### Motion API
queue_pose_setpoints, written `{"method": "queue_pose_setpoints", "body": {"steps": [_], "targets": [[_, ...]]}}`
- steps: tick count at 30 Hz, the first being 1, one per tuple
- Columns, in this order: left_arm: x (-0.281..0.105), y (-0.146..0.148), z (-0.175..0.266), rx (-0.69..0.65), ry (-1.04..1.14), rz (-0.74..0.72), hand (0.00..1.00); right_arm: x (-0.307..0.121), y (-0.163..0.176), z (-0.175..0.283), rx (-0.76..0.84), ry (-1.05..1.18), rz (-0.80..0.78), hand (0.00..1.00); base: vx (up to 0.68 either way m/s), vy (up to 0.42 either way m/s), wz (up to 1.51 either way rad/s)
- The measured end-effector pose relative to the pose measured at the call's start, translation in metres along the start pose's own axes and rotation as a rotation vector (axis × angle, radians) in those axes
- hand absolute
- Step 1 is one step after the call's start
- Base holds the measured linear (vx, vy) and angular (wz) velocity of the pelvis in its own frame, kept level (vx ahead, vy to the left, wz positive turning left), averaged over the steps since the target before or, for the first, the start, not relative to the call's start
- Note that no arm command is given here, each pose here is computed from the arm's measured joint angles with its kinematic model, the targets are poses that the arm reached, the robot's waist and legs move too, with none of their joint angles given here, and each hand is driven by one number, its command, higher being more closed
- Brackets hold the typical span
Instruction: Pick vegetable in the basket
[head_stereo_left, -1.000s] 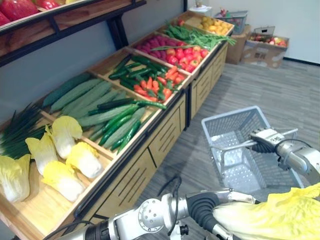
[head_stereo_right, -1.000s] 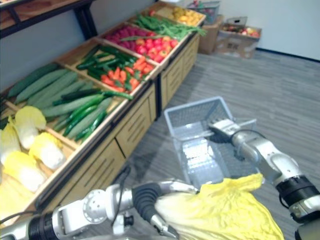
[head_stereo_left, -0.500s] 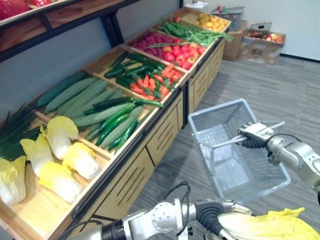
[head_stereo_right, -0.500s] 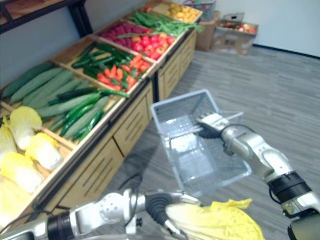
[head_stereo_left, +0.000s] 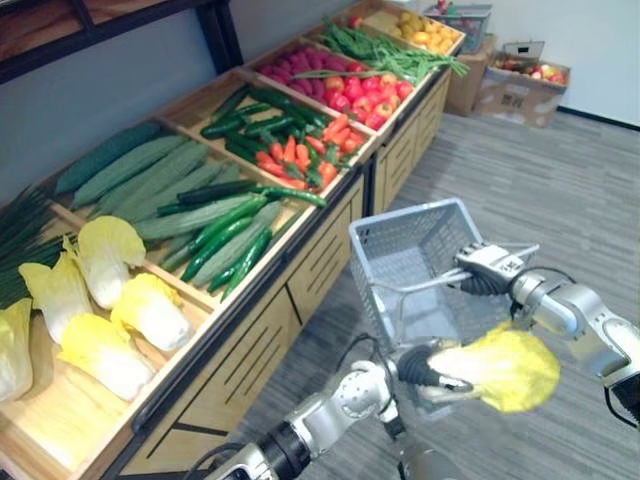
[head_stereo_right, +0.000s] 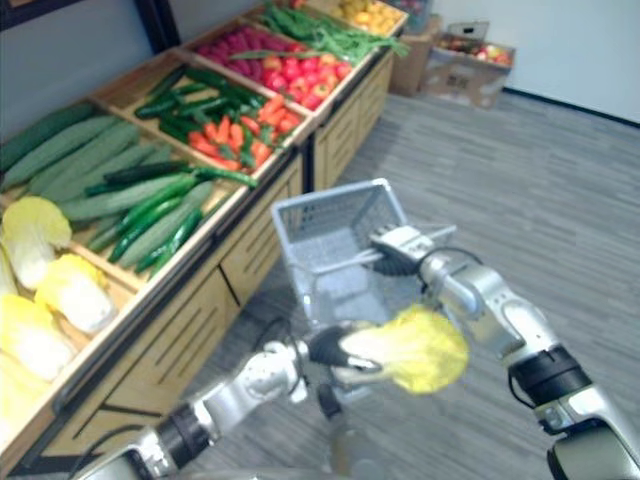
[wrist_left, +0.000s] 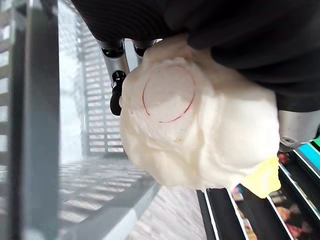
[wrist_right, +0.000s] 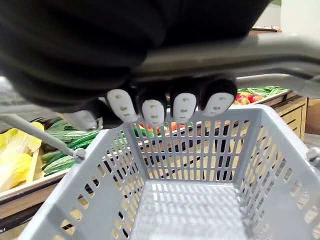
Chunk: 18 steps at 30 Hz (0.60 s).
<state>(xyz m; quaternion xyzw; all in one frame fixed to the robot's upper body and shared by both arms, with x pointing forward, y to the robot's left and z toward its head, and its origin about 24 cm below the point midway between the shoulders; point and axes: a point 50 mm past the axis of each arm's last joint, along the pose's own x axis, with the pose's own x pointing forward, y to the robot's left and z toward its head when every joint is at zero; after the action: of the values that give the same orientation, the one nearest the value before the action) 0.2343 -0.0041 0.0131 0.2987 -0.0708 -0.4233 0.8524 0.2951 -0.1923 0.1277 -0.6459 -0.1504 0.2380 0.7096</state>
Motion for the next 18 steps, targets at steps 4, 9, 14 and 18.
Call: {"method": "queue_pose_setpoints", "body": {"steps": [4,9,14,18], "targets": [[0.007,0.004,-0.016,0.045,0.107,0.043,1.0,0.001,0.002,0.002,0.014,-0.006,0.009,1.0,0.0,0.0,0.0],[0.012,0.008,-0.022,0.094,0.145,0.058,1.0,-0.001,0.007,-0.002,0.047,0.007,0.033,1.0,0.0,0.014,0.04],[0.014,0.004,-0.03,0.153,0.192,0.035,1.0,-0.004,0.017,-0.002,0.078,0.009,0.092,1.0,-0.01,0.014,0.07],[0.017,0.004,-0.032,0.193,0.213,0.027,1.0,-0.006,0.019,-0.002,0.083,0.008,0.105,1.0,-0.01,0.013,0.03]]}}
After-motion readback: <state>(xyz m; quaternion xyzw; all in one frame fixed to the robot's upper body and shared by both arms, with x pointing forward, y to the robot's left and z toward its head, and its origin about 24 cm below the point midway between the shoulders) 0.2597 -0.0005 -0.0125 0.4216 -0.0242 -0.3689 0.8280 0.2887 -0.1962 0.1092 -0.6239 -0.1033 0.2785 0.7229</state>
